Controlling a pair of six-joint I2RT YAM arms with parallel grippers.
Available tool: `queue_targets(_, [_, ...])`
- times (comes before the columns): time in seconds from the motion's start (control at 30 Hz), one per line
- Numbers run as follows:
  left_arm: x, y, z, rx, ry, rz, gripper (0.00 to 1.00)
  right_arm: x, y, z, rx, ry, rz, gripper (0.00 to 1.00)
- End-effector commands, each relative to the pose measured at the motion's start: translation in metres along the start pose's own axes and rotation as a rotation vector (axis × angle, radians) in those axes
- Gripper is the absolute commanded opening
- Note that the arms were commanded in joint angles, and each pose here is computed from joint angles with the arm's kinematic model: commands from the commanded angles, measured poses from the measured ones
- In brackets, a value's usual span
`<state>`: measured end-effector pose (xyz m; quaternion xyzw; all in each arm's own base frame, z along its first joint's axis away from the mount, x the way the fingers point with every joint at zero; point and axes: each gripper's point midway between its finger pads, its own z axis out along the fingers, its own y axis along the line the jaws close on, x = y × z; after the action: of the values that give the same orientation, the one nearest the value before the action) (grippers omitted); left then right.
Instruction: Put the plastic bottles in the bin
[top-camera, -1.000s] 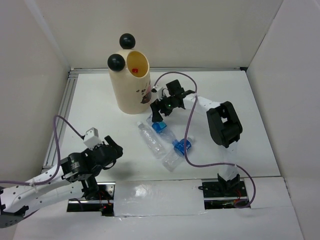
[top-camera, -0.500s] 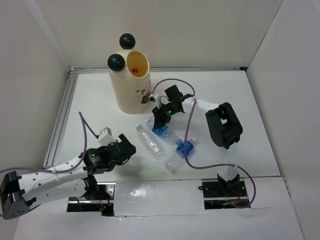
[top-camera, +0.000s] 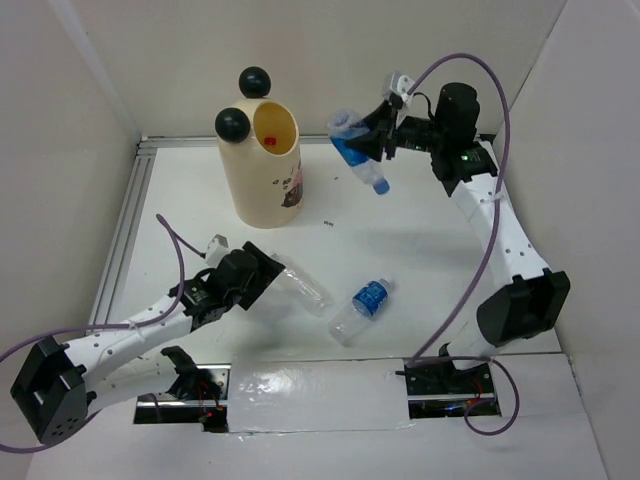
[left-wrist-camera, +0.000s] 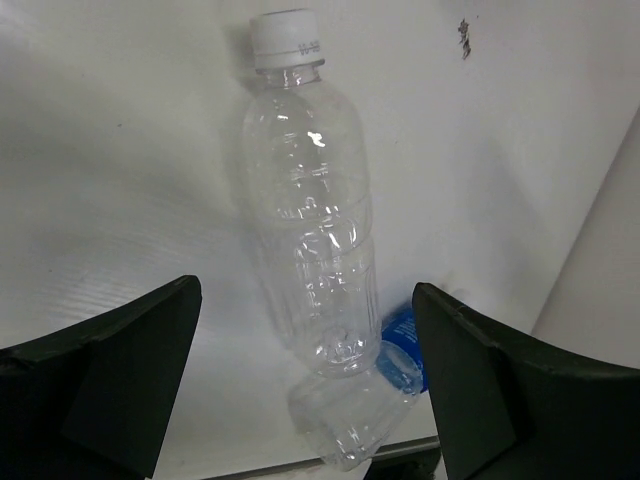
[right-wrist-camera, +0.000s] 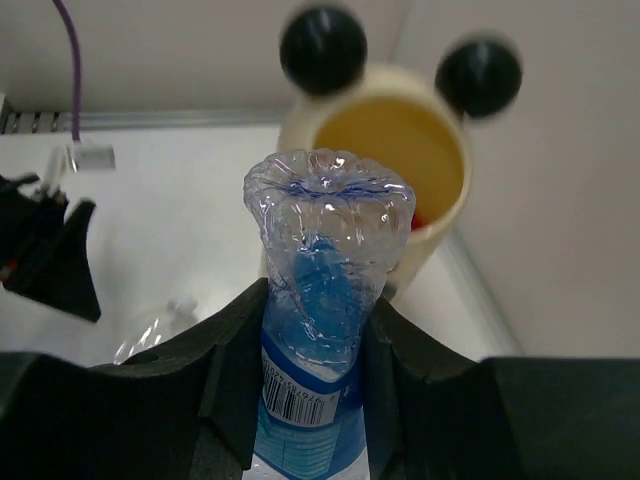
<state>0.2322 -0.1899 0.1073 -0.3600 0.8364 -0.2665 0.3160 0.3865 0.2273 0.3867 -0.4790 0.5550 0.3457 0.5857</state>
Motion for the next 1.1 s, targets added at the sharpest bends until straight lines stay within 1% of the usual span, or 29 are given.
queue_targets(0.0, [-0.001,-0.020,0.006,0.072,0.051,-0.023,0.99,-0.091,0.009,0.027,-0.011,-0.243,-0.253,0.35])
queue_targets(0.03, [0.000,-0.018,0.011,0.061,0.056,-0.026,0.99,-0.103,0.000,0.031,0.043,-0.278,-0.269,0.35])
queue_targets(0.07, [-0.002,-0.015,0.013,0.051,0.064,-0.026,0.99,-0.122,-0.005,0.034,0.074,-0.341,-0.291,0.35])
queue_targets(0.1, [0.002,-0.015,0.016,0.048,0.077,-0.024,0.99,-0.133,-0.016,0.045,0.123,-0.382,-0.287,0.35])
queue_targets(0.17, [-0.001,-0.014,0.020,0.044,0.087,-0.042,0.99,-0.156,-0.023,0.051,0.167,-0.477,-0.313,0.34])
queue_targets(0.2, [0.000,-0.017,0.020,0.055,0.094,-0.043,0.99,-0.163,-0.034,0.061,0.234,-0.519,-0.306,0.34])
queue_targets(0.27, [0.002,-0.011,0.025,0.028,0.104,-0.044,0.99,-0.181,-0.040,0.065,0.287,-0.610,-0.324,0.34])
queue_targets(0.33, [0.003,-0.009,0.027,0.018,0.106,-0.042,0.99,-0.184,-0.056,0.081,0.340,-0.670,-0.279,0.37])
queue_targets(0.4, [0.004,-0.009,0.027,0.020,0.115,-0.042,0.99,-0.180,-0.077,0.095,0.357,-0.713,-0.185,0.37])
queue_targets(0.47, [0.000,-0.013,0.027,0.026,0.107,-0.050,0.99,-0.177,-0.087,0.106,0.362,-0.754,-0.106,0.37])
queue_targets(0.53, [0.001,-0.010,0.026,0.016,0.109,-0.048,0.99,-0.168,-0.098,0.122,0.359,-0.793,-0.017,0.37])
queue_targets(0.57, [0.001,-0.010,0.026,0.016,0.109,-0.048,0.99,-0.163,-0.102,0.126,0.361,-0.803,0.003,0.38])
queue_targets(0.6, [-0.002,-0.007,0.027,0.003,0.104,-0.053,0.99,-0.146,-0.107,0.138,0.345,-0.792,0.062,0.38])
queue_targets(0.7, [-0.003,-0.007,0.027,0.002,0.107,-0.068,0.99,-0.127,-0.107,0.152,0.330,-0.775,0.161,0.50])
queue_targets(0.73, [-0.004,-0.010,0.028,0.013,0.104,-0.071,0.99,-0.106,-0.109,0.160,0.332,-0.737,0.203,0.60])
queue_targets(0.77, [-0.005,-0.012,0.028,0.024,0.102,-0.072,0.99,-0.095,-0.108,0.164,0.323,-0.720,0.209,0.60])
queue_targets(0.8, [-0.007,-0.016,0.030,0.036,0.089,-0.075,0.99,-0.087,-0.104,0.165,0.319,-0.694,0.224,0.62])
queue_targets(0.83, [-0.006,-0.017,0.033,0.041,0.088,-0.076,0.99,-0.084,-0.102,0.164,0.314,-0.696,0.237,0.65])
queue_targets(0.87, [-0.007,-0.022,0.035,0.051,0.086,-0.078,0.99,-0.079,-0.098,0.165,0.302,-0.678,0.242,0.72])
queue_targets(0.93, [-0.005,-0.029,0.044,0.050,0.096,-0.077,0.99,-0.075,-0.091,0.162,0.293,-0.662,0.248,0.81])
queue_targets(0.97, [-0.009,-0.045,0.047,0.084,0.087,-0.070,0.99,-0.075,-0.090,0.157,0.282,-0.653,0.242,0.83])
queue_targets(1.0, [-0.007,-0.050,0.051,0.088,0.099,-0.069,0.99,-0.076,-0.089,0.155,0.282,-0.652,0.243,0.87])
queue_targets(1.03, [-0.004,-0.048,0.062,0.061,0.105,-0.049,0.99,-0.080,-0.087,0.148,0.276,-0.649,0.244,0.87])
queue_targets(1.07, [-0.006,-0.066,0.065,0.091,0.107,-0.035,0.99,-0.086,-0.086,0.142,0.262,-0.652,0.227,0.89])
